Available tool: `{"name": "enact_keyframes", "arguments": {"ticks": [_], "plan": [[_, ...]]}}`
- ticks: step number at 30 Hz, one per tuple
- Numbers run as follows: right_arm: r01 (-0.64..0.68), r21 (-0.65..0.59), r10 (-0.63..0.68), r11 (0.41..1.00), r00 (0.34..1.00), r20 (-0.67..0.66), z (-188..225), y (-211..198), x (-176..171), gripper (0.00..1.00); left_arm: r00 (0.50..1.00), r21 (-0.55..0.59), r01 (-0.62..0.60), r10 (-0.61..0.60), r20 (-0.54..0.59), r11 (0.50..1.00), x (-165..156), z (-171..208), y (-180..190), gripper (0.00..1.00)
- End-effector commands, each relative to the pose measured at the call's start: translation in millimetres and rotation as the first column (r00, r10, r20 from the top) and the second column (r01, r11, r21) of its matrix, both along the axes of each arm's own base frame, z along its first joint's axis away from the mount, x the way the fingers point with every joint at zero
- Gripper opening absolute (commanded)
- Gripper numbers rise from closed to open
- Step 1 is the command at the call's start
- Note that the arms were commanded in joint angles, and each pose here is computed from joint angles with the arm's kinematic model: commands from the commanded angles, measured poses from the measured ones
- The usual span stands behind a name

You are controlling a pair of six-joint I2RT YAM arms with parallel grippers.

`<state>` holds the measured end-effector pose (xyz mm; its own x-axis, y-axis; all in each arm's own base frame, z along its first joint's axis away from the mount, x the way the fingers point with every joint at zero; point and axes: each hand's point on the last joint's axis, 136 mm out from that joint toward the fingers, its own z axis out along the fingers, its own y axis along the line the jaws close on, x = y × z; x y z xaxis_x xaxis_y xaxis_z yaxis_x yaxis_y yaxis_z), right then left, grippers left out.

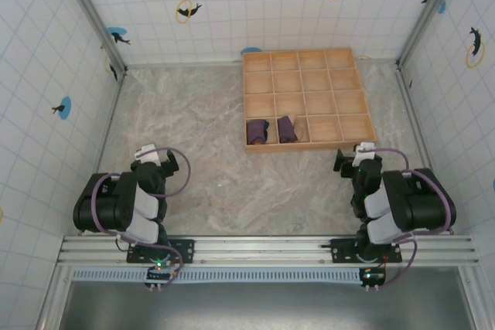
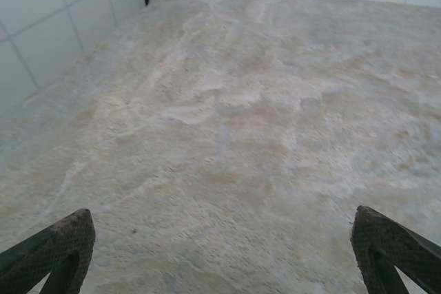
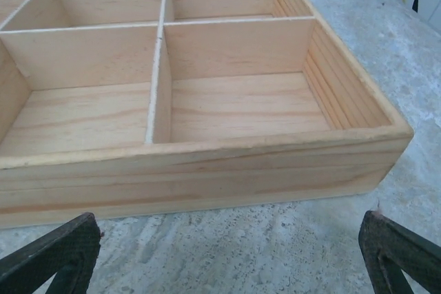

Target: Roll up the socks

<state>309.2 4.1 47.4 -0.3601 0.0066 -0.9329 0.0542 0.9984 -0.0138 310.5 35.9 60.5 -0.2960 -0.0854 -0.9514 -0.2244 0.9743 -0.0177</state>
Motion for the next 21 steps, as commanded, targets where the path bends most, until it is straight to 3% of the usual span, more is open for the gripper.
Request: {"name": "enact_keyframes", "arguments": {"ticks": [1,5,21], "plan": [[0.048,0.035,-0.048,0.998,0.999,0.013,3,-11,1,0.99,0.996,-0.015,-0.077,0.078,0.034,0.997,-9,4,13,0.98],[0.103,0.054,-0.105,0.993,0.994,0.038,7,-21,-3,1.0,0.996,-0.011,-0.078,0.078,0.034,0.997,-9,4,13,0.98],[0.059,0.041,-0.06,0.997,0.998,0.032,6,-13,0,1.0,0.997,0.004,-0.076,0.076,0.032,0.997,-8,5,12,0.98]]}}
